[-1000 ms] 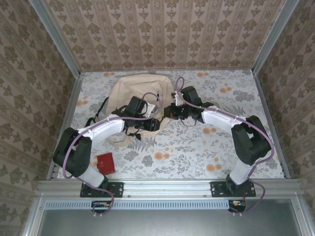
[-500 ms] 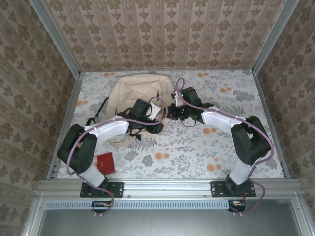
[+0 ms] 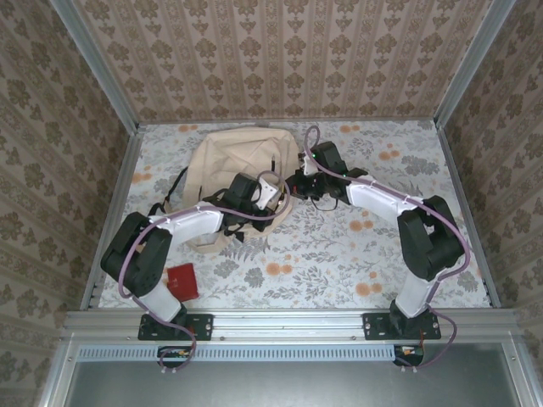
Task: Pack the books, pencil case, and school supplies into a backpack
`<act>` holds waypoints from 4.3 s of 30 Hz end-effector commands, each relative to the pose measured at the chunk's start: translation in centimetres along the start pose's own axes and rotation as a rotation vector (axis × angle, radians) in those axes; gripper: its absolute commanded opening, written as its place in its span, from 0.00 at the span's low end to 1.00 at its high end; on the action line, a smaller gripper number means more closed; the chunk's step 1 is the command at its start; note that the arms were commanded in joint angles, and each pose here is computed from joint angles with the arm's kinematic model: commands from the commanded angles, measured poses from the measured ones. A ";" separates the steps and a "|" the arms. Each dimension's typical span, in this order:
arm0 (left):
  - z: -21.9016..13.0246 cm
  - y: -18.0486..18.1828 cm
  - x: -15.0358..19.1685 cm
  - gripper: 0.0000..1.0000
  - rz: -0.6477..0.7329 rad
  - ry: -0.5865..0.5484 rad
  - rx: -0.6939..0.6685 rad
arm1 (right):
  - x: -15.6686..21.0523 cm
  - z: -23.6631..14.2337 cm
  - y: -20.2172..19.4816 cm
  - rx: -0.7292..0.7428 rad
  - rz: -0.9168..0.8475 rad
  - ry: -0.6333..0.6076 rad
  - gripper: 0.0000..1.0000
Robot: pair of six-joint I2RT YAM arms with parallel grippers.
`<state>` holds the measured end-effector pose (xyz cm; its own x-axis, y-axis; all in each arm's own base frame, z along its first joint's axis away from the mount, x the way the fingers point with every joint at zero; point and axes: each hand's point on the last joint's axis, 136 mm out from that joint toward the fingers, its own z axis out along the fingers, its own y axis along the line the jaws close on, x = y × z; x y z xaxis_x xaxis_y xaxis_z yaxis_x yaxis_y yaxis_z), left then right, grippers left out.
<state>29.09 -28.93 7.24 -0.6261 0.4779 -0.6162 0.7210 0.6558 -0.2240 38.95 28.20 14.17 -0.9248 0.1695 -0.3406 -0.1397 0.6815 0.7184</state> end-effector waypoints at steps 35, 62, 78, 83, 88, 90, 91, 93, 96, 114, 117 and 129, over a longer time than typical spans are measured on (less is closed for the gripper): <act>-1.9 -4.1 2.1 0.15 -0.022 0.091 0.147 | -7.6 -0.7 -5.4 0.343 -0.073 -0.215 0.00; -8.6 6.2 -7.2 0.84 -0.460 -0.120 -0.165 | -4.0 -13.4 -13.4 0.597 0.033 -0.255 0.74; -0.1 1.3 -14.4 0.64 -0.512 -0.073 -0.082 | -8.0 -7.5 -11.4 0.267 0.133 -0.147 0.69; 3.9 1.2 -15.9 0.54 -0.567 -0.052 -0.093 | -8.0 -7.6 -13.4 0.249 0.184 -0.149 0.68; 6.5 1.0 -16.8 0.46 -0.590 -0.041 -0.055 | -7.9 -6.5 -15.5 0.274 0.215 -0.105 0.67; 7.3 0.6 -17.1 0.44 -0.595 -0.040 -0.024 | -7.8 -5.8 -16.2 0.278 0.227 -0.081 0.66; 7.6 0.7 -17.3 0.44 -0.603 -0.042 -0.020 | -7.8 -5.4 -16.4 0.274 0.232 -0.070 0.65; 8.0 0.5 -17.7 0.44 -0.607 -0.048 0.002 | -7.4 -4.6 -16.4 0.247 0.242 -0.046 0.64; 8.7 0.1 -17.8 0.44 -0.620 -0.046 0.035 | -6.4 -3.8 -16.6 0.223 0.262 -0.006 0.59; 9.5 0.5 -16.2 0.37 -0.647 0.021 0.026 | -2.7 -3.6 -13.5 0.085 0.275 0.037 0.34; 9.4 0.4 -15.8 0.38 -0.642 0.039 0.025 | -2.8 -3.7 -13.4 0.084 0.273 0.034 0.33; 8.6 -2.1 -16.9 0.08 -0.621 0.036 0.175 | -3.0 -3.9 -13.1 0.082 0.265 0.022 0.29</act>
<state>40.76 -43.03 10.23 -0.9545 0.0496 -0.2940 0.2313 0.7452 -0.6255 42.52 15.28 6.51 -0.9301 0.3489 -0.1146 0.1711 0.6877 0.7055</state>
